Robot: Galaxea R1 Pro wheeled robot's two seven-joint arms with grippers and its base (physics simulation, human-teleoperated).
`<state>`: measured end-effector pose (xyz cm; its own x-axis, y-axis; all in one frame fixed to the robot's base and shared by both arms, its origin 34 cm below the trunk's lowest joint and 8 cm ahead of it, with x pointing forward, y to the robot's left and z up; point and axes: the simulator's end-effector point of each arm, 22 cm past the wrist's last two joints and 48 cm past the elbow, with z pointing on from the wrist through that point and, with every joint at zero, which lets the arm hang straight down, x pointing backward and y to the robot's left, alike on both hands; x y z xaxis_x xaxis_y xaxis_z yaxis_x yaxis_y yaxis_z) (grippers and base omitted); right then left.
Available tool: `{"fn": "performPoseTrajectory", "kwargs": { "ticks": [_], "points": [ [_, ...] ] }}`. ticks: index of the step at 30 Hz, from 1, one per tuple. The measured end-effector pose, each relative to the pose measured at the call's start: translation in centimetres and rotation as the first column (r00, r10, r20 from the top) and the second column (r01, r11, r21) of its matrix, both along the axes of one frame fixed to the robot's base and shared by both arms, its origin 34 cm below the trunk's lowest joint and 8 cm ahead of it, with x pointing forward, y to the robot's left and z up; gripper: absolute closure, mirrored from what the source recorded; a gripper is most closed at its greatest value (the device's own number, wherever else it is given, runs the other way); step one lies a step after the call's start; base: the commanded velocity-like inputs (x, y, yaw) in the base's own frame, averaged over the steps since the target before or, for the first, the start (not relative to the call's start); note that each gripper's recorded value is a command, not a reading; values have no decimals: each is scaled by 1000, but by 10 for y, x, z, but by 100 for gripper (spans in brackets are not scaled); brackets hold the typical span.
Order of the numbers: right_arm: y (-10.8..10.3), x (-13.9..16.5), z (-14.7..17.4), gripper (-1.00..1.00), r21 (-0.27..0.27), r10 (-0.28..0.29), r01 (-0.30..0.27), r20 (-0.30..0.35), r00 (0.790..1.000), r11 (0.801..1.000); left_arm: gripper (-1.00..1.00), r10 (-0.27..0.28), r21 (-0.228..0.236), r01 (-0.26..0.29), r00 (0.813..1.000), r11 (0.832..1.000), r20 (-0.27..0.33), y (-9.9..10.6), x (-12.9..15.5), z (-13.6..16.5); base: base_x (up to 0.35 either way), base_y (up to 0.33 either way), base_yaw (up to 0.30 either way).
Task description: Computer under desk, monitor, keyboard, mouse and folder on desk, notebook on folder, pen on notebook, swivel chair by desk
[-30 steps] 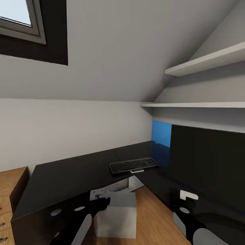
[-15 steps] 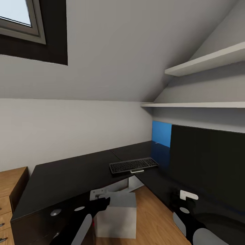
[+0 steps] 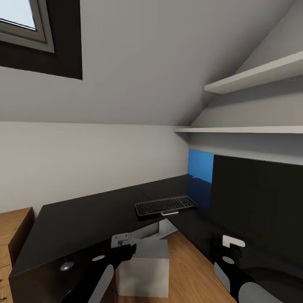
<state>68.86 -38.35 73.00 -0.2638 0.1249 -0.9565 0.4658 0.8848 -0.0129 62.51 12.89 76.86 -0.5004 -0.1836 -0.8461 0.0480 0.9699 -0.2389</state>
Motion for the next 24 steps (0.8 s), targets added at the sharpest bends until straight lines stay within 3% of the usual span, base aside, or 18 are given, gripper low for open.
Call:
{"fn": "performPoseTrajectory", "kwargs": {
  "ticks": [24],
  "points": [
    [0, -1, -3, -100, 3, 0, 0, -13, 1000, 1000, -100, 0, 1, 0, 1000, 1000, 0, 0, 0, 0, 1, 0, 0]
  ]
}}
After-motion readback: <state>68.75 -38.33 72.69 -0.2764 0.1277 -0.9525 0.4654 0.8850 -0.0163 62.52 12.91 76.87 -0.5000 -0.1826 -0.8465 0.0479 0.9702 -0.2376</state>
